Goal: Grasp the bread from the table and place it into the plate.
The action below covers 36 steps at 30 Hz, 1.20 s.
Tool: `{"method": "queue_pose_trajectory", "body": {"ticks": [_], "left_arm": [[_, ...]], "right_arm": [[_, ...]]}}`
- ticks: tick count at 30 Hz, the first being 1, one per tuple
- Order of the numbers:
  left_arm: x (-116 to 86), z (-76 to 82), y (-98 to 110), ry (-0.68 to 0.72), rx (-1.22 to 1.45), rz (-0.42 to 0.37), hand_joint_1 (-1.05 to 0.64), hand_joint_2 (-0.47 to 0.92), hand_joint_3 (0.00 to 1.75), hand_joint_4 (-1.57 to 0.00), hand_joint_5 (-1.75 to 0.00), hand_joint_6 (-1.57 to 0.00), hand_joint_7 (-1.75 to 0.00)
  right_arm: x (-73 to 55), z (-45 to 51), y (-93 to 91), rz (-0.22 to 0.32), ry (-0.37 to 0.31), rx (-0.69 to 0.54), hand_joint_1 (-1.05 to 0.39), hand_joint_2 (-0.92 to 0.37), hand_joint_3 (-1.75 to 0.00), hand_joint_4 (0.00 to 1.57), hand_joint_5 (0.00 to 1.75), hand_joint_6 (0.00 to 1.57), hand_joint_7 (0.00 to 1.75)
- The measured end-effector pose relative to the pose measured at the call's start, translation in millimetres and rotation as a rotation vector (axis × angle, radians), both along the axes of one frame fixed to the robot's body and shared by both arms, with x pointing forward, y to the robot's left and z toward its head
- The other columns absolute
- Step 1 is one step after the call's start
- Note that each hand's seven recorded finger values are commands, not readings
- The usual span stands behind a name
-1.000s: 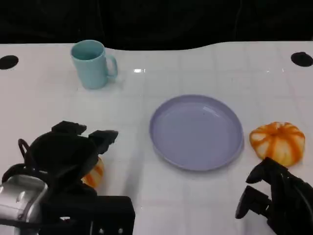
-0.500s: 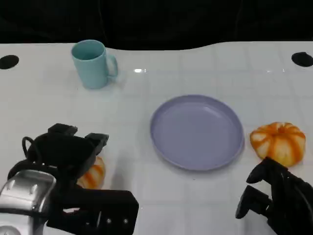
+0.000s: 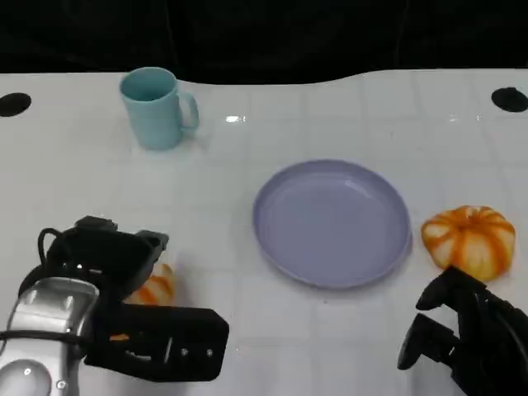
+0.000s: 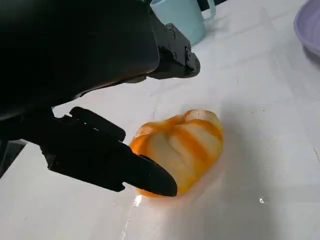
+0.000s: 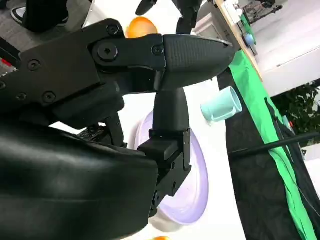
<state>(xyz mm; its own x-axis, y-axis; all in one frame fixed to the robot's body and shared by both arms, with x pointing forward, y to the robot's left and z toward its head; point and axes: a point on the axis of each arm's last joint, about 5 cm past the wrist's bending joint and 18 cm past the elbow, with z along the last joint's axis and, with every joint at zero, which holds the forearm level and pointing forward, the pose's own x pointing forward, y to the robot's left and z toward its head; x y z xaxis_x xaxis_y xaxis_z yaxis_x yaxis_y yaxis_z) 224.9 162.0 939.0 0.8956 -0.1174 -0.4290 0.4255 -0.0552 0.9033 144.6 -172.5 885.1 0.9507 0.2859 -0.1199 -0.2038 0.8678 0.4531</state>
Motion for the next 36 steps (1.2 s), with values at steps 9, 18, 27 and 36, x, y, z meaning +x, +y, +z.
{"method": "queue_pose_trajectory", "body": {"ticks": [9, 18, 27, 36], "left_arm": [[3, -23.5, 6, -0.018, -0.047, 0.010, -0.41, 0.80, 0.00, 0.00, -0.14, -0.08, 0.00], [3, -40.8, 11, -0.042, -0.084, 0.014, -0.38, 0.81, 0.01, 0.00, -0.10, -0.07, 0.00], [4, -47.6, 11, -0.023, -0.105, 0.016, -0.39, 0.82, 0.01, -0.01, -0.09, -0.09, -0.01], [9, -47.8, 11, -0.008, -0.110, 0.016, -0.36, 0.85, 0.01, -0.11, -0.13, -0.19, -0.04]], "right_arm": [[-0.3, -0.1, -0.4, -0.002, 0.001, 0.000, -0.51, -0.92, -0.45, 0.63, 1.75, 0.48, 1.68], [-0.4, 0.0, -1.5, -0.005, 0.000, 0.000, -0.52, -0.92, -0.45, 0.63, 1.75, 0.48, 1.68], [-0.5, 0.0, -1.8, -0.006, 0.001, 0.000, -0.52, -0.92, -0.45, 0.64, 1.75, 0.48, 1.68], [-0.6, 0.1, -2.0, -0.006, 0.001, -0.001, -0.52, -0.92, -0.46, 0.63, 1.75, 0.47, 1.67]]}}
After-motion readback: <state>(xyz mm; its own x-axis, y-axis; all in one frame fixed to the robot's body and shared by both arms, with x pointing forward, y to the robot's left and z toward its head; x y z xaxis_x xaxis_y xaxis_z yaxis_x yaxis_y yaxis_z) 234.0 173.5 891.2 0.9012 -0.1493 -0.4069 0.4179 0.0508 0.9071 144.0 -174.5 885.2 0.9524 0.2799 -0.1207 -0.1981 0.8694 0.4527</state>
